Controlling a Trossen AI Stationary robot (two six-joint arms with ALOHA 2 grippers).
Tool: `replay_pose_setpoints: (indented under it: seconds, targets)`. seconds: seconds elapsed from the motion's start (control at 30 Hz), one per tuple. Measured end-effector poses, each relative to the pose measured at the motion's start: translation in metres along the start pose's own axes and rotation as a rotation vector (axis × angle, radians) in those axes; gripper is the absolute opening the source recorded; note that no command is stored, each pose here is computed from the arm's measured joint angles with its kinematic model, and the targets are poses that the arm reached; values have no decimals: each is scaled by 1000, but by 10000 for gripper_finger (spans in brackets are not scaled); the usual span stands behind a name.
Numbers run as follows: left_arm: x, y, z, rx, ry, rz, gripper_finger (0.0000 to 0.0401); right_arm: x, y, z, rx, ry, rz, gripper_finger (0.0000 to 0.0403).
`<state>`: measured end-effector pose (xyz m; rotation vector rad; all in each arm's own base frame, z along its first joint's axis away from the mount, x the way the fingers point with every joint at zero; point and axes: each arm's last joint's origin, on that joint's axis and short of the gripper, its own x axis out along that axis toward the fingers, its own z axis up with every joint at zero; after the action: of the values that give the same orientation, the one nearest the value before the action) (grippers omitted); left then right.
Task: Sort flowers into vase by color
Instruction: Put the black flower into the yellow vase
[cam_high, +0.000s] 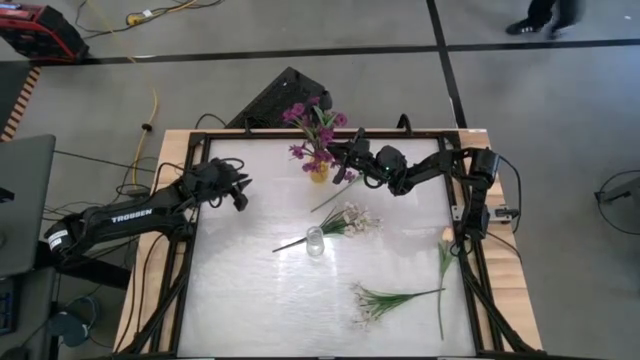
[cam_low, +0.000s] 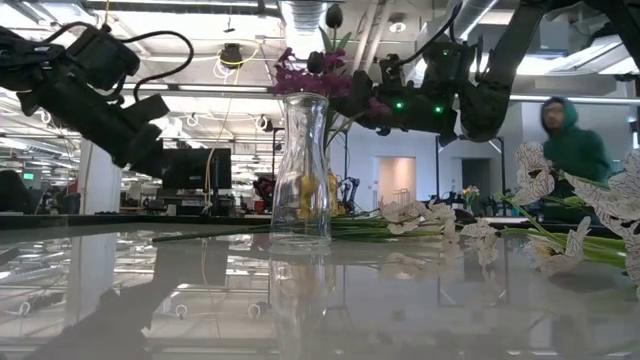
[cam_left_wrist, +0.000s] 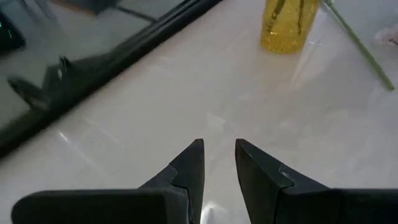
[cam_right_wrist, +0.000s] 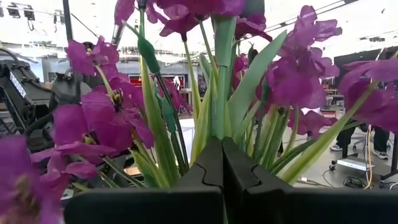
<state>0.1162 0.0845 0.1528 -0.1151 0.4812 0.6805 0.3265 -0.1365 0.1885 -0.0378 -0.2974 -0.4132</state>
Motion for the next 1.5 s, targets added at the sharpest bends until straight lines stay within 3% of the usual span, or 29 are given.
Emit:
replay_pose_setpoints:
  seconds: [0.13, 0.33, 0.63, 1.13, 1.33, 1.5]
  targets:
    - [0, 0, 1, -202, -6, -1, 80, 0, 0, -3, -1, 29, 0, 17]
    - [0, 0, 0, -260, -3, 2, 80, 0, -1, -7, -25, 74, -1, 17]
    - [0, -1, 0, -244, 2, -42, 80, -1, 0, -11, -29, 118, 2, 19]
    - [0, -3, 0, -212, 7, -90, 80, -1, -1, -12, -62, 126, 1, 79]
    - [0, -3, 0, -202, 7, -90, 80, -1, 0, -7, -110, 149, 5, 118]
    - [0, -3, 0, -183, 6, -90, 80, -4, -4, 14, -145, 267, 0, 162]
